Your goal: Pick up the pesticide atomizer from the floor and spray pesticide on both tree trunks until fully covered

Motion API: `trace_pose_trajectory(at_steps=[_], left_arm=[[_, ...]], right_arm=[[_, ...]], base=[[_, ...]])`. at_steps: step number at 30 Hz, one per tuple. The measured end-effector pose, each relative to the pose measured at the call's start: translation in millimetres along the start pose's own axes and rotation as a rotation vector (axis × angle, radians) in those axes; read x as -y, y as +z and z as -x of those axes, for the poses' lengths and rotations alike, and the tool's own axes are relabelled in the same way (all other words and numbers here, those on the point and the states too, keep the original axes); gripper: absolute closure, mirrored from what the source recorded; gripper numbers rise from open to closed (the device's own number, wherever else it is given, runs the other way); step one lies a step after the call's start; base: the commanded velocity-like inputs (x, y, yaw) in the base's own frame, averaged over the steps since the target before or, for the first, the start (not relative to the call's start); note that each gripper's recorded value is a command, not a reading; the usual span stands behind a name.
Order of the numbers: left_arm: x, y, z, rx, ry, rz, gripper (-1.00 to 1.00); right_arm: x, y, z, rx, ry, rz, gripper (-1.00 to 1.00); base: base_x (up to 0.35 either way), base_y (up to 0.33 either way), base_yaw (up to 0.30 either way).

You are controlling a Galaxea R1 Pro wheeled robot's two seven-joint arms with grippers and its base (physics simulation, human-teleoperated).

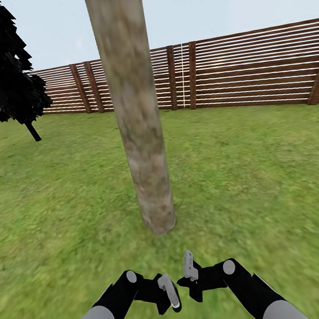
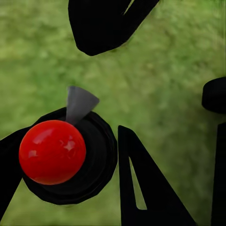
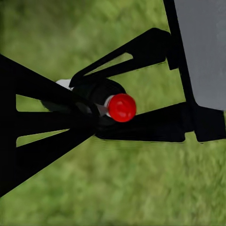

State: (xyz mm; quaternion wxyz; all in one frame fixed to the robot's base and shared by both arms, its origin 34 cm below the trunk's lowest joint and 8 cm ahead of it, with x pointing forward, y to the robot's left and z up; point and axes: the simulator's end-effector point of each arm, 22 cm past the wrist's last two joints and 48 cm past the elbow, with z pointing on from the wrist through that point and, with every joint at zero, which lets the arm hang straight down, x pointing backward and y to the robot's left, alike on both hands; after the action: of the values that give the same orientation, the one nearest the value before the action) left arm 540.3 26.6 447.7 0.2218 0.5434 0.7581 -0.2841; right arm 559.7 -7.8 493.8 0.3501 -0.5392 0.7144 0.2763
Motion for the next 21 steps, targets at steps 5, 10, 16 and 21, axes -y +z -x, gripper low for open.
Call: trace_pose_trajectory(at_steps=[5,10,16,21], left_arm=[[5.5,2.3,1.8,0.025,0.018,-0.014,1.0],[7.7,3.4,1.8,0.034,0.017,-0.019,1.0],[8.1,3.5,1.9,0.035,0.018,-0.02,1.0],[8.1,3.6,2.2,0.036,0.018,-0.02,1.0]], right_arm=[[0.1,0.0,0.0,0.0,0.0,0.0,1.0],[0.2,0.0,0.0,0.0,0.0,-0.001,1.0],[1.0,-0.2,0.6,0.0,-0.001,-0.002,1.0],[0.7,-0.1,0.3,0.0,0.0,-0.001,1.0]], base=[[0.0,0.0,0.0],[0.0,0.0,0.0],[0.0,0.0,0.0],[0.0,0.0,0.0]])
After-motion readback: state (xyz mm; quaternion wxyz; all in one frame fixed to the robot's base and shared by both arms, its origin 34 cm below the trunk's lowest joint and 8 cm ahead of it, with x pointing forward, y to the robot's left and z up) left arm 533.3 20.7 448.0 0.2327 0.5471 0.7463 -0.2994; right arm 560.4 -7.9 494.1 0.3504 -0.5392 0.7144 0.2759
